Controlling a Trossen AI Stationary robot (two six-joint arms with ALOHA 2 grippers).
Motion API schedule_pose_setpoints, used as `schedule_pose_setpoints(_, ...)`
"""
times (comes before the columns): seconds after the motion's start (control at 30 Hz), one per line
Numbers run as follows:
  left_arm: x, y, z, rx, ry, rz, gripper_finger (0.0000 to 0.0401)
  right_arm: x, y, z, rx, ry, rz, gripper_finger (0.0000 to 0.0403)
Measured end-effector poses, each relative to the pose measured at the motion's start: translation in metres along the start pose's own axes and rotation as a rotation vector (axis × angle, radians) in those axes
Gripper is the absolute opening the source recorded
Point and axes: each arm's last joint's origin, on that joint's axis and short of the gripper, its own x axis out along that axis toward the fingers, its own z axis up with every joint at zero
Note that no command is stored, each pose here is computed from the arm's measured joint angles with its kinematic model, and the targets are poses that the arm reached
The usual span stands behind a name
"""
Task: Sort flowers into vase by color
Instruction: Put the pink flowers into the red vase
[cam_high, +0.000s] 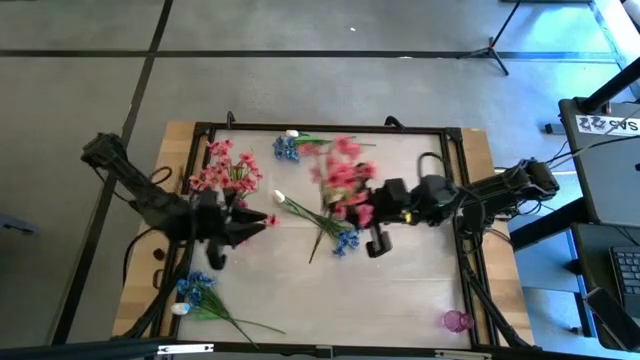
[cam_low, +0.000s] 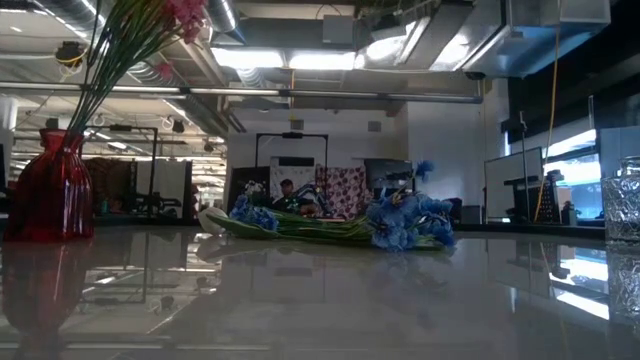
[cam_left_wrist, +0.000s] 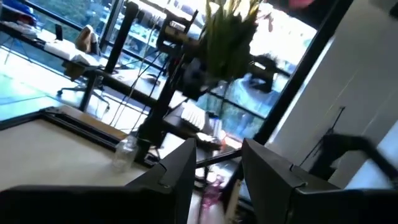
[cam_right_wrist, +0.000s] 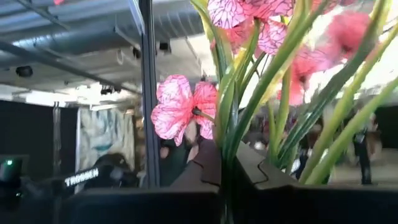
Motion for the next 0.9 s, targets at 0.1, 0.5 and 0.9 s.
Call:
schedule_pose_setpoints(0.1,0.016,0.006,-0.008,0.051,0.019,0.014,0.0126,0.014,0.0,-0.003,0.013,0.046,-0.002,0.0003)
schedule_pose_setpoints(0.5,0.04,0.008,-0.015,0.263,0.03,-0.019,0.0176,0.027,-0.011,0.008,0.002,0.061,-0.126,0.0003)
schedule_pose_setpoints(0.9,0.04,0.008,-0.016,0.278,0.049,-0.03,0.0216,0.045,-0.036,-0.051,0.002,-0.029,0.051,0.0006)
